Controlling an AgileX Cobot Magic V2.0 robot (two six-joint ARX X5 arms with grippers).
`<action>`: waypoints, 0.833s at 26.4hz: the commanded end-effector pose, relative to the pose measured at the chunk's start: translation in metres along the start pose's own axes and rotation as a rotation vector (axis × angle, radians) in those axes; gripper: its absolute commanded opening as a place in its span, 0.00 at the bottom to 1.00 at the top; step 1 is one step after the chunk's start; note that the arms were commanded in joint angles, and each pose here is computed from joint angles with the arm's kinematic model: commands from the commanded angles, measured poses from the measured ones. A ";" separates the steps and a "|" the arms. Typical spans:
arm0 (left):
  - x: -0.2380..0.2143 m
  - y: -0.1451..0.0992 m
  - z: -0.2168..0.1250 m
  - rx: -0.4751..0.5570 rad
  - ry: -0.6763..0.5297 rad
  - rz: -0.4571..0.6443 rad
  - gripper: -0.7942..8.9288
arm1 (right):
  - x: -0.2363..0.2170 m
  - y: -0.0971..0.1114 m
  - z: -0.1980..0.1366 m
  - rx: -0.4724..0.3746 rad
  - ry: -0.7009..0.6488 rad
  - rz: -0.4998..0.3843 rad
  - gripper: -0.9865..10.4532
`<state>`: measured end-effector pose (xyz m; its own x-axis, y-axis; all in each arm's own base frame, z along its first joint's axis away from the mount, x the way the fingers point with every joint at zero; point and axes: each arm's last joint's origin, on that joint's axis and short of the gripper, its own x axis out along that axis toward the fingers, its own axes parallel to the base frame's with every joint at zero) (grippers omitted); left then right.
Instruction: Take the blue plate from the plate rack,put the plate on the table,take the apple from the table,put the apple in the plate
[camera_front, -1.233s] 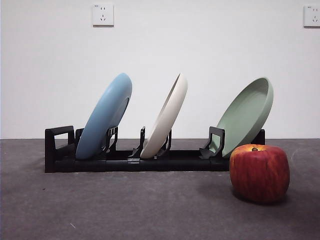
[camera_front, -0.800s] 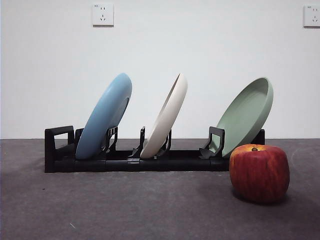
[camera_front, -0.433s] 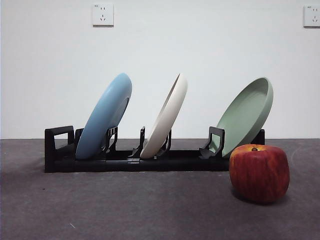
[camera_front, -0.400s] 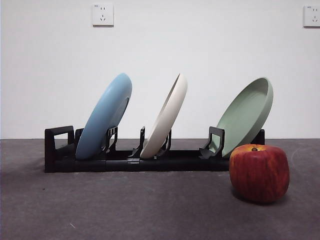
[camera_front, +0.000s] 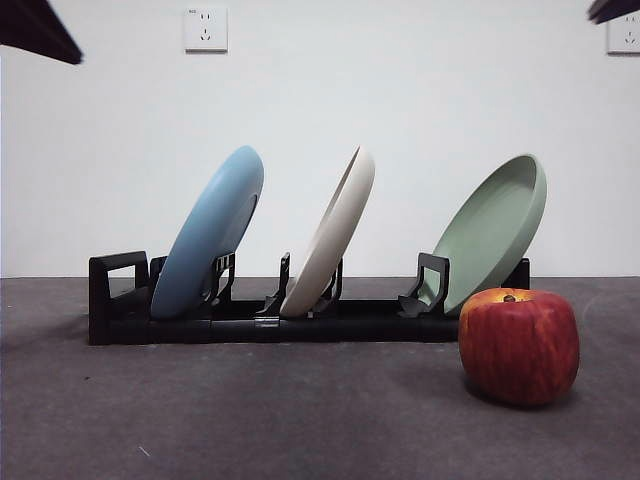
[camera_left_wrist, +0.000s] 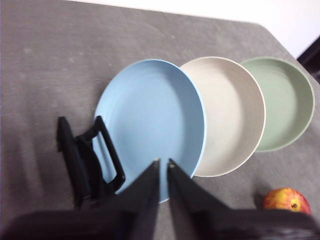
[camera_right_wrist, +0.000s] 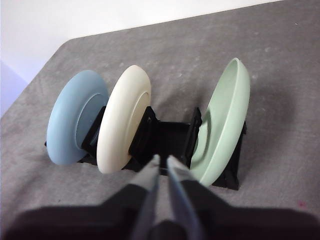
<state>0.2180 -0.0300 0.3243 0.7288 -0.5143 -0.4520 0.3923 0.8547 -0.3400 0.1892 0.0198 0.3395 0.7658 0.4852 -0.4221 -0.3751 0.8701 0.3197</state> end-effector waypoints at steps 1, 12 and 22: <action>0.013 -0.004 0.001 0.050 0.019 -0.038 0.39 | 0.006 -0.002 0.002 -0.015 0.017 0.004 0.31; 0.063 -0.036 0.026 0.104 0.105 -0.108 0.41 | 0.011 -0.005 0.002 -0.006 0.034 0.002 0.34; 0.149 -0.035 0.059 0.110 0.290 0.000 0.40 | 0.011 -0.005 -0.001 0.008 0.060 -0.006 0.34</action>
<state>0.3449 -0.1297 0.3211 0.5518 -0.4996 -0.6677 0.4517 0.8521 -0.2642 0.1984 0.0200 0.3320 0.7362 0.4808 -0.4762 -0.3572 0.8738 0.3300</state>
